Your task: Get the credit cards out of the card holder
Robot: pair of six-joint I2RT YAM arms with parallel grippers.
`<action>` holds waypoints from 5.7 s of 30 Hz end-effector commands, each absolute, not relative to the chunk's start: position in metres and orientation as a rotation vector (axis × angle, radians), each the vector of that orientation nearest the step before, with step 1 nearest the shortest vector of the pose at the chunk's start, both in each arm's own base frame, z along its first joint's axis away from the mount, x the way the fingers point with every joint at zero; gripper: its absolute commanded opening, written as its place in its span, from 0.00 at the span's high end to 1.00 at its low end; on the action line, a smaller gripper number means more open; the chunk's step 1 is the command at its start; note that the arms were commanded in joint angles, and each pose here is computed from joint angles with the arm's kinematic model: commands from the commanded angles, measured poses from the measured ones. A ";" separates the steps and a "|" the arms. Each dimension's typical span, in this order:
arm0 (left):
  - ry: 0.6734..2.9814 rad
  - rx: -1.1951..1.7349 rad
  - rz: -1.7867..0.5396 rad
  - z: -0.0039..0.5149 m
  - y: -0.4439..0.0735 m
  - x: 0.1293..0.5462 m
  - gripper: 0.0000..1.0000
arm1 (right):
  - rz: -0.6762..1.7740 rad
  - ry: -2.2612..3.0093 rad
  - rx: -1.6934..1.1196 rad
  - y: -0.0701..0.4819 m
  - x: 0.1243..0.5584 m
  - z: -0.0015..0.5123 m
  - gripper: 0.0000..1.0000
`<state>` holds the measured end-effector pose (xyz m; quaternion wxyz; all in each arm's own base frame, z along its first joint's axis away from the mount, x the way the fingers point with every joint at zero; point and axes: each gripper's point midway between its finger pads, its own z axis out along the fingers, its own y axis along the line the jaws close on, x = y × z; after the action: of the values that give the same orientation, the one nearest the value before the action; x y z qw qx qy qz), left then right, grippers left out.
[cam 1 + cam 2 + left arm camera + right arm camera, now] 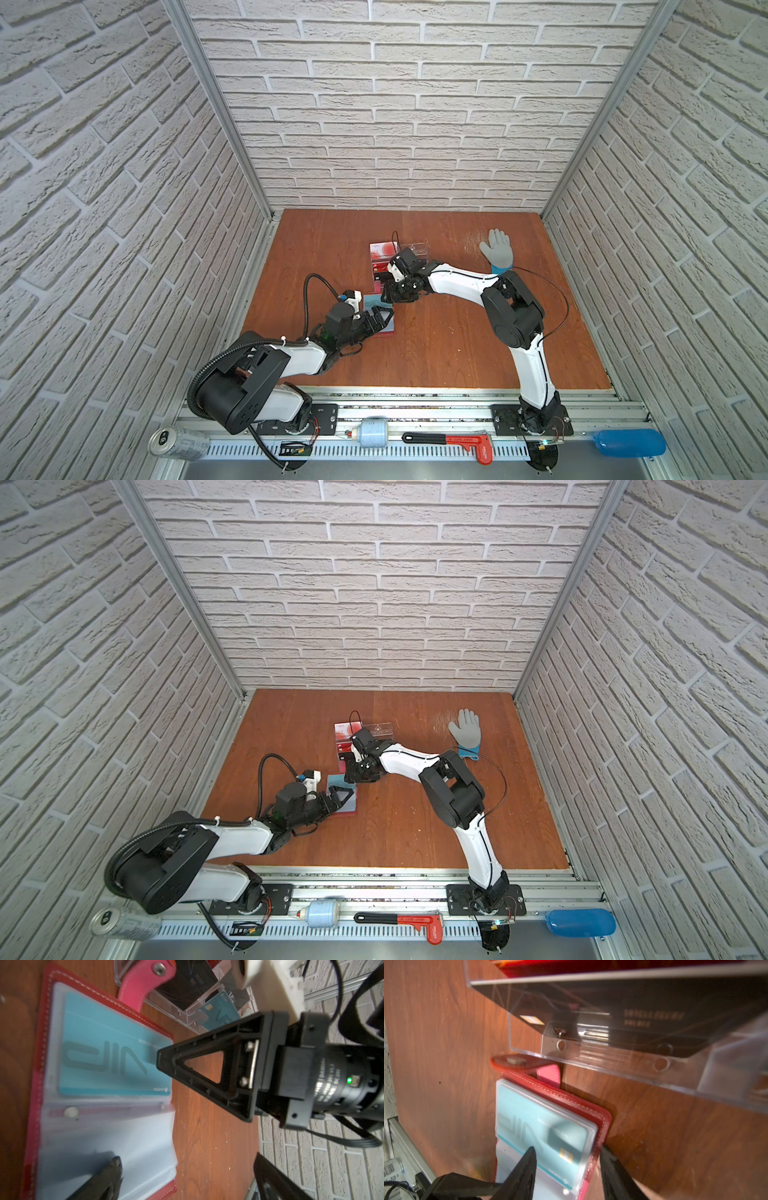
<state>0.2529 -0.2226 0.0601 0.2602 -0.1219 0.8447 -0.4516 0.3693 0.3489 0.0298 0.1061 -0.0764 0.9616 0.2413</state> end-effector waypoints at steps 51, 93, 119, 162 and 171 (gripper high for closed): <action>2.302 -0.429 -1.163 0.056 -0.208 0.250 0.02 | 0.853 2.881 -0.148 0.338 0.334 0.013 0.57; 2.230 -0.385 -1.181 0.118 -0.183 0.321 0.02 | 0.852 2.852 -0.174 0.331 0.297 0.016 0.31; 2.182 -0.403 -1.289 0.116 -0.206 0.320 0.02 | 0.785 2.795 -0.239 0.293 0.330 0.067 0.31; 2.179 -0.695 -1.313 0.031 -0.191 0.310 0.02 | 1.161 2.668 -0.025 0.350 0.346 0.060 0.29; 2.180 -0.696 -1.323 0.029 -0.193 0.307 0.02 | 1.200 2.679 0.001 0.356 0.350 0.044 0.29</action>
<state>0.3202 -0.1993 0.0594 0.2784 -0.2308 0.7763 -0.5163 0.3456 0.3463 0.0424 0.1001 0.0018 0.9147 0.3915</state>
